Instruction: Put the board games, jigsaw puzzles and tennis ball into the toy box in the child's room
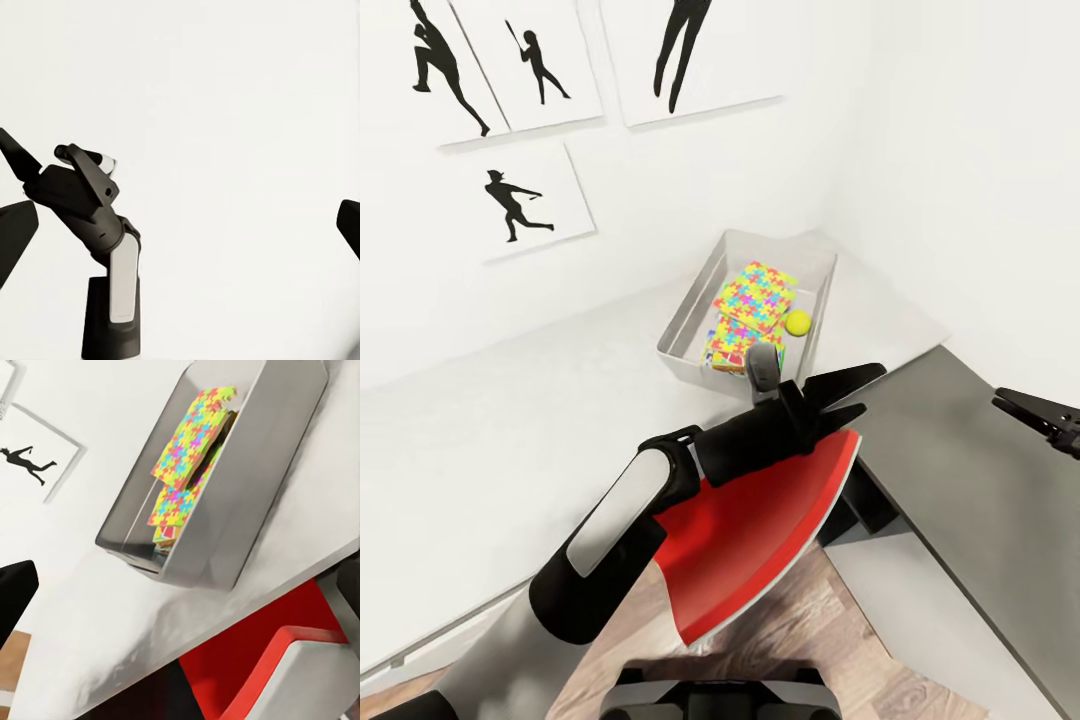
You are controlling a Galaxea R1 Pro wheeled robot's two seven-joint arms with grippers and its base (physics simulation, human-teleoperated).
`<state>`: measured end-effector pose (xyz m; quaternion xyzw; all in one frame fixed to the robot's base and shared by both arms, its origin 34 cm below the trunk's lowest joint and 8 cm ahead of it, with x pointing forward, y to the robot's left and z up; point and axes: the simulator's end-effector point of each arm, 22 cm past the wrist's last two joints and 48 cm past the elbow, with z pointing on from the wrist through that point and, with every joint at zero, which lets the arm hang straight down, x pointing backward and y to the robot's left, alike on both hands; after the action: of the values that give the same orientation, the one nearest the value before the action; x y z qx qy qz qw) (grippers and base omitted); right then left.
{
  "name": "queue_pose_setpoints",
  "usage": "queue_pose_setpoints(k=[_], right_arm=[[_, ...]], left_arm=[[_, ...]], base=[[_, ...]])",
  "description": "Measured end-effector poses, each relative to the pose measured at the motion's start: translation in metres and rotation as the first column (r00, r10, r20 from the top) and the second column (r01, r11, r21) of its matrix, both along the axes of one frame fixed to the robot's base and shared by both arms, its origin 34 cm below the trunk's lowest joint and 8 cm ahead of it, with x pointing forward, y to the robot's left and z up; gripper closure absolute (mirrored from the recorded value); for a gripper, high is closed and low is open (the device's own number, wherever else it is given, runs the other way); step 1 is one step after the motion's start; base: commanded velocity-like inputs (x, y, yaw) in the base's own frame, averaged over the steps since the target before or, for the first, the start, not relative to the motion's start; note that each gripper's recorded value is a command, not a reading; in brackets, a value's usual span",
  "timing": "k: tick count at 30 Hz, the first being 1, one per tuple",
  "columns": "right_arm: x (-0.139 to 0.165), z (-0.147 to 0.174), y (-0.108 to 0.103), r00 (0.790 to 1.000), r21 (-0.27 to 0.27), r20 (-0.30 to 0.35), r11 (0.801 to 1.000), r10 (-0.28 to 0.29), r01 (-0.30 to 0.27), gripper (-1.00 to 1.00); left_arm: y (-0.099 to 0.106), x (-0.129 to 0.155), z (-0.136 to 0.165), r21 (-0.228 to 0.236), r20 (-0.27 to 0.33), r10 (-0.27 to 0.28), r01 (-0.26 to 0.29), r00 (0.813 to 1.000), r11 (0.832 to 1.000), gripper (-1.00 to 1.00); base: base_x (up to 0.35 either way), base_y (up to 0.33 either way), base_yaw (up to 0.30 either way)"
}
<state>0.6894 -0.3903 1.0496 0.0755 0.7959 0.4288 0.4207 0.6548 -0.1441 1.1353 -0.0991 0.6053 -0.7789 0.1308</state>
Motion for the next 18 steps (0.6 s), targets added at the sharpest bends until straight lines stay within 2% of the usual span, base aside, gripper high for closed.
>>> queue_pose_setpoints(k=[7,18], right_arm=[[0.0,0.004,0.0,1.0,-0.006,0.005,1.0,-0.003,0.003,-1.0],[-0.001,0.012,0.001,1.0,-0.007,0.016,1.0,0.0,0.0,-1.0]], left_arm=[[0.001,-0.002,0.009,-0.018,0.014,0.0,0.0,1.0,1.0,-1.0],[0.001,-0.005,0.019,-0.019,0.034,0.0,0.001,0.999,1.0,-1.0]], base=[[-0.038,0.0,0.0],[-0.259,0.0,0.0]])
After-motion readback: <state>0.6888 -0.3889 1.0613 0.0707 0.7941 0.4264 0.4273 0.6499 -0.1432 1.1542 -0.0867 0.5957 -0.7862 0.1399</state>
